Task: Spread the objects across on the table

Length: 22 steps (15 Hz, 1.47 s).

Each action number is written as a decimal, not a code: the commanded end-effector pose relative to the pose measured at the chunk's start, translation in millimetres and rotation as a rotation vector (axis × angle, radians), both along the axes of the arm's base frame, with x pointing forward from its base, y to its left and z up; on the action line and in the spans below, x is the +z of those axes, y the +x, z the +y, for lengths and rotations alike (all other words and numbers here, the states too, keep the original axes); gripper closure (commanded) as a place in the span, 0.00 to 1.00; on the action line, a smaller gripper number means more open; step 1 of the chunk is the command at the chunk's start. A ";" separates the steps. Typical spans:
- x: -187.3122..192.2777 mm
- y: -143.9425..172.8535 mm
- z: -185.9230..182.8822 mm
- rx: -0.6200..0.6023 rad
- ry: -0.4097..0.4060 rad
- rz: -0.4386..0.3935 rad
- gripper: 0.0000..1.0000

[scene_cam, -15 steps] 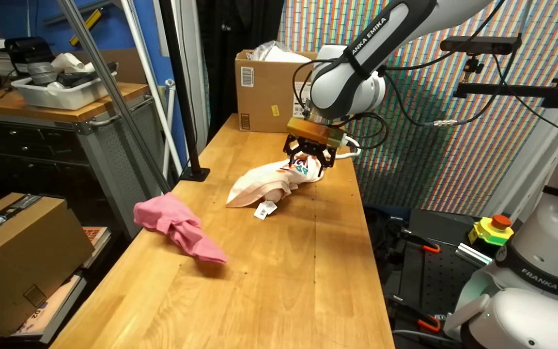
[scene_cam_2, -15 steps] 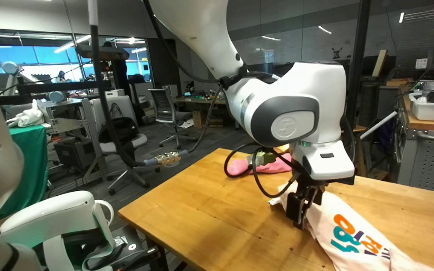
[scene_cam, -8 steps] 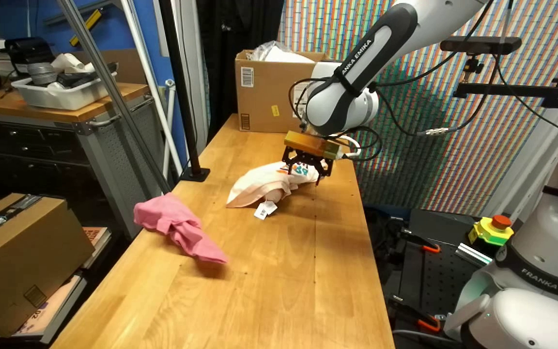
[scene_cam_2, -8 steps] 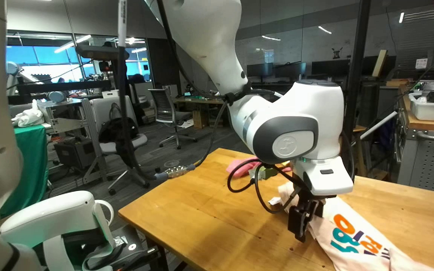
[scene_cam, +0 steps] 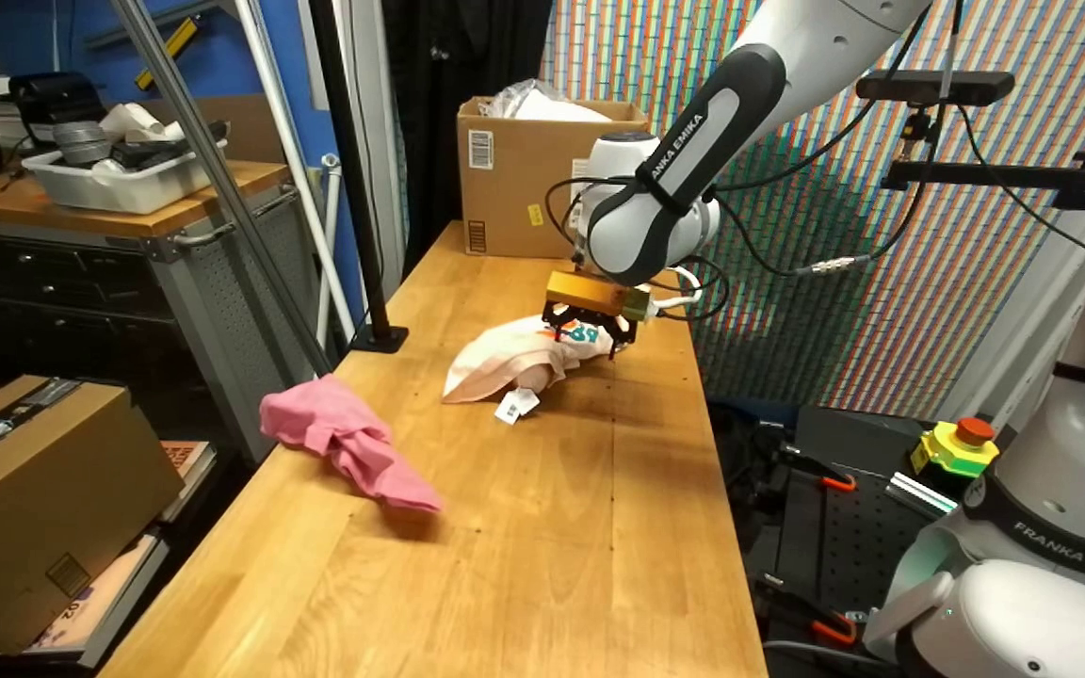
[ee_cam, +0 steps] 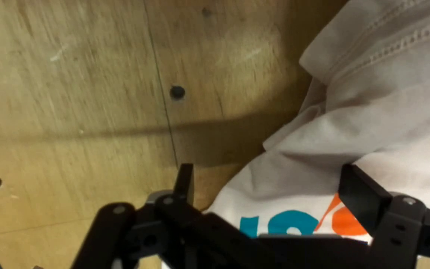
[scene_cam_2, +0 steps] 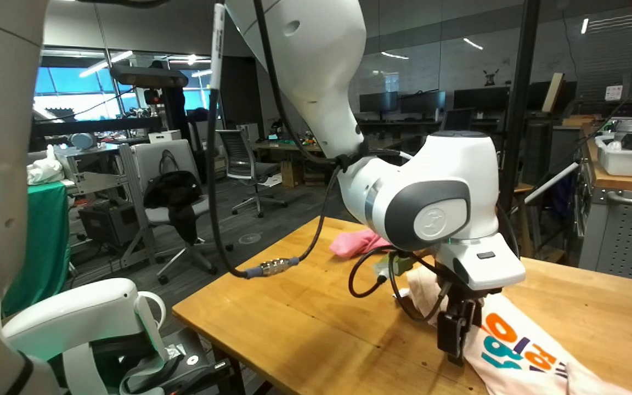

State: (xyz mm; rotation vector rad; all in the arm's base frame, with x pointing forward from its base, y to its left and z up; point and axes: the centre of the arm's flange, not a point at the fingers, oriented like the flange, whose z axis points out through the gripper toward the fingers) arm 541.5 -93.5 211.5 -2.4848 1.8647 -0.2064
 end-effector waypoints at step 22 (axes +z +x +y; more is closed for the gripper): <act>-24.4 16.1 -23.3 -0.112 -0.045 -0.023 0.00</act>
